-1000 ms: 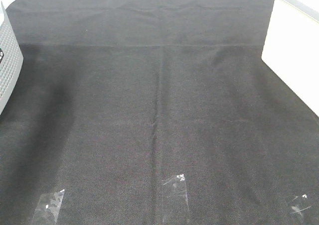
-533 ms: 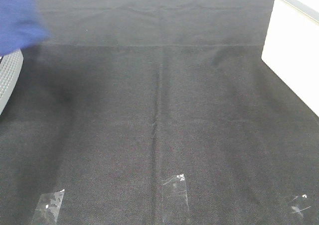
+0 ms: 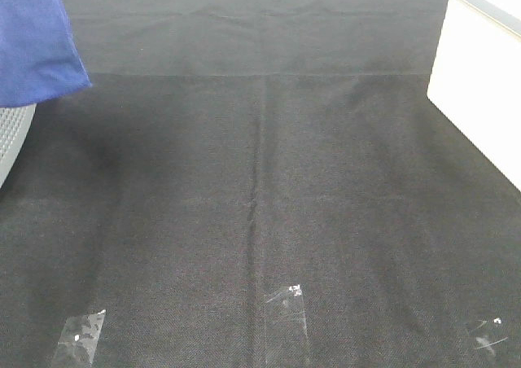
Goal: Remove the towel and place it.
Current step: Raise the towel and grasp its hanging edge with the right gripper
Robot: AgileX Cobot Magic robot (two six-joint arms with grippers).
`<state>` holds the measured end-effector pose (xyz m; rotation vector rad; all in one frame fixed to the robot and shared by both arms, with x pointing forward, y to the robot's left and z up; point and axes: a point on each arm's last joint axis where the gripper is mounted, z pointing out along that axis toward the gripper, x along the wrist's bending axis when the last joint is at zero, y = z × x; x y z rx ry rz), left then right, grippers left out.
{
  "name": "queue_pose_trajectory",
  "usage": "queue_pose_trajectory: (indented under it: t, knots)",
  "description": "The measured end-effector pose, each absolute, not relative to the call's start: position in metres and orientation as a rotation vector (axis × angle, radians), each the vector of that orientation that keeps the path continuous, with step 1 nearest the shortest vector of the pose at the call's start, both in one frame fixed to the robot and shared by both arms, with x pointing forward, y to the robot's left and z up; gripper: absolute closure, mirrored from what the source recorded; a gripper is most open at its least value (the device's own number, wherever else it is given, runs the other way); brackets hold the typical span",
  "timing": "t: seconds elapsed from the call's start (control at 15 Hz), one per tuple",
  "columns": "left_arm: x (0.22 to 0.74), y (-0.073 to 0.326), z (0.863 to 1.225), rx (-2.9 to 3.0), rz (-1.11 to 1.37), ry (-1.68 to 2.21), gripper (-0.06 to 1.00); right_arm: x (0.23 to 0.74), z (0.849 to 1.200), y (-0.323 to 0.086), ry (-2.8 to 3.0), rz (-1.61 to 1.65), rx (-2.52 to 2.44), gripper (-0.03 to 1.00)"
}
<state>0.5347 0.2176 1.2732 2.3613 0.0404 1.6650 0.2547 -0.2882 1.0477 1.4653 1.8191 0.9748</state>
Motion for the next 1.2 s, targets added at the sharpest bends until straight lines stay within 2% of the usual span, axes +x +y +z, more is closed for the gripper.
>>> queue_pose_trajectory:
  t: [0.27,0.4,0.93,1.2]
  knots:
    - [0.534,0.21,1.278,2.27,1.677,-0.006,0.94,0.305,1.074,-0.265,1.833,1.268,1.249,0.0]
    - [0.531,0.199,1.279,2.245,1.668,-0.09,0.94,0.338,1.076,-0.255,1.887,1.323,1.141,0.0]
    - [0.511,0.152,1.279,2.171,1.589,-0.29,0.94,0.459,1.034,-0.204,2.193,1.812,0.622,0.0]
    - [0.509,0.15,1.279,2.155,1.563,-0.282,0.94,0.52,1.029,-0.186,2.222,2.029,0.509,0.0]
